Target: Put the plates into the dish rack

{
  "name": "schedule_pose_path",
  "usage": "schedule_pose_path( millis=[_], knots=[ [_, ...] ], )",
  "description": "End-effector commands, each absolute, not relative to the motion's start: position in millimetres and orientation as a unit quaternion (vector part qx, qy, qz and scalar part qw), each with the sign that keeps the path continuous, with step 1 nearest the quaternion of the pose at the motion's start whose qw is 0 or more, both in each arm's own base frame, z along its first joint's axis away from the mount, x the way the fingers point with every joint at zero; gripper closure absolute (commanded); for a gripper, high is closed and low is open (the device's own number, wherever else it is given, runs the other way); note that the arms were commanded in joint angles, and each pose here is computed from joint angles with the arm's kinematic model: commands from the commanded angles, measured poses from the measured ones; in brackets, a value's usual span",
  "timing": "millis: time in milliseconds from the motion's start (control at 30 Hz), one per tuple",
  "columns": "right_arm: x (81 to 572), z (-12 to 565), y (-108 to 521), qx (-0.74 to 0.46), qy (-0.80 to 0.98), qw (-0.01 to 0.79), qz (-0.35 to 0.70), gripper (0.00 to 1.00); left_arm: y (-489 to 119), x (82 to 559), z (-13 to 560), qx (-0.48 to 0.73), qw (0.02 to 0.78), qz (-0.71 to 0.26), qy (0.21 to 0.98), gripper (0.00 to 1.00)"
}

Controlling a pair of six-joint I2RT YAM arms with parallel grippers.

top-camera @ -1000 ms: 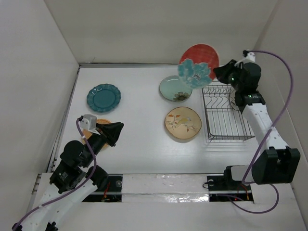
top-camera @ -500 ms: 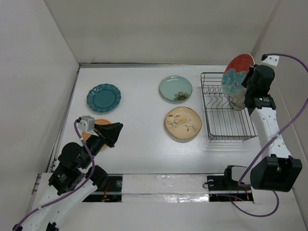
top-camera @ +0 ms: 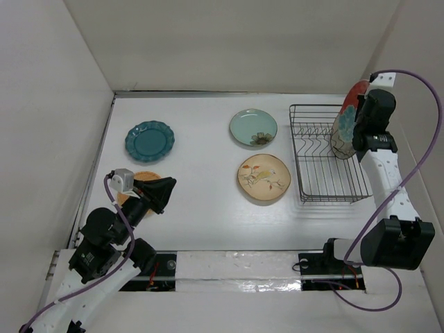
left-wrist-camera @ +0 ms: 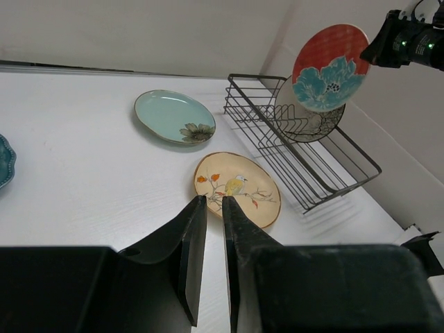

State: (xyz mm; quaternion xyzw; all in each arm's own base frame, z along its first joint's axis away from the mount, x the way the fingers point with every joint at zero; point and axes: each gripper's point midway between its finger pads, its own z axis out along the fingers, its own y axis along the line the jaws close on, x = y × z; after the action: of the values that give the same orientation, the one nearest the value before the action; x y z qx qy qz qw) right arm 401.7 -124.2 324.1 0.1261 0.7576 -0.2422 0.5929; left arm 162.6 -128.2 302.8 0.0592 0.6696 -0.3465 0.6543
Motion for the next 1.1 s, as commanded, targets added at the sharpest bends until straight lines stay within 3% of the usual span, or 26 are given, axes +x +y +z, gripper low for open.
schedule_pose_path(
  millis=[0, 233, 933, 1033, 1067],
  knots=[
    [406.3, 418.1, -125.2, 0.131, 0.659, 0.698, -0.247, 1.0, -128.4, 157.9, 316.7, 0.06, 0.668, -0.363, 0.647, 0.87],
    [415.8, 384.7, -128.7, 0.105, 0.688, 0.666, -0.269, 1.0, -127.5, 157.7, 316.5, 0.059, 0.669, -0.363, 0.646, 0.87],
    [432.0, 274.6, -108.4, 0.089, 0.76, 0.615, -0.19, 1.0, -127.7, 160.5, 315.0, 0.056, 0.667, -0.358, 0.651, 0.86],
    [431.5, 279.0, -111.6, 0.11, 0.756, 0.616, -0.19, 0.84, -128.1, 161.4, 313.7, 0.056, 0.666, -0.356, 0.653, 0.86],
    [430.1, 281.1, -111.9, 0.119, 0.754, 0.616, -0.195, 0.71, -128.6, 162.1, 312.5, 0.057, 0.664, -0.355, 0.655, 0.86]
  ],
)
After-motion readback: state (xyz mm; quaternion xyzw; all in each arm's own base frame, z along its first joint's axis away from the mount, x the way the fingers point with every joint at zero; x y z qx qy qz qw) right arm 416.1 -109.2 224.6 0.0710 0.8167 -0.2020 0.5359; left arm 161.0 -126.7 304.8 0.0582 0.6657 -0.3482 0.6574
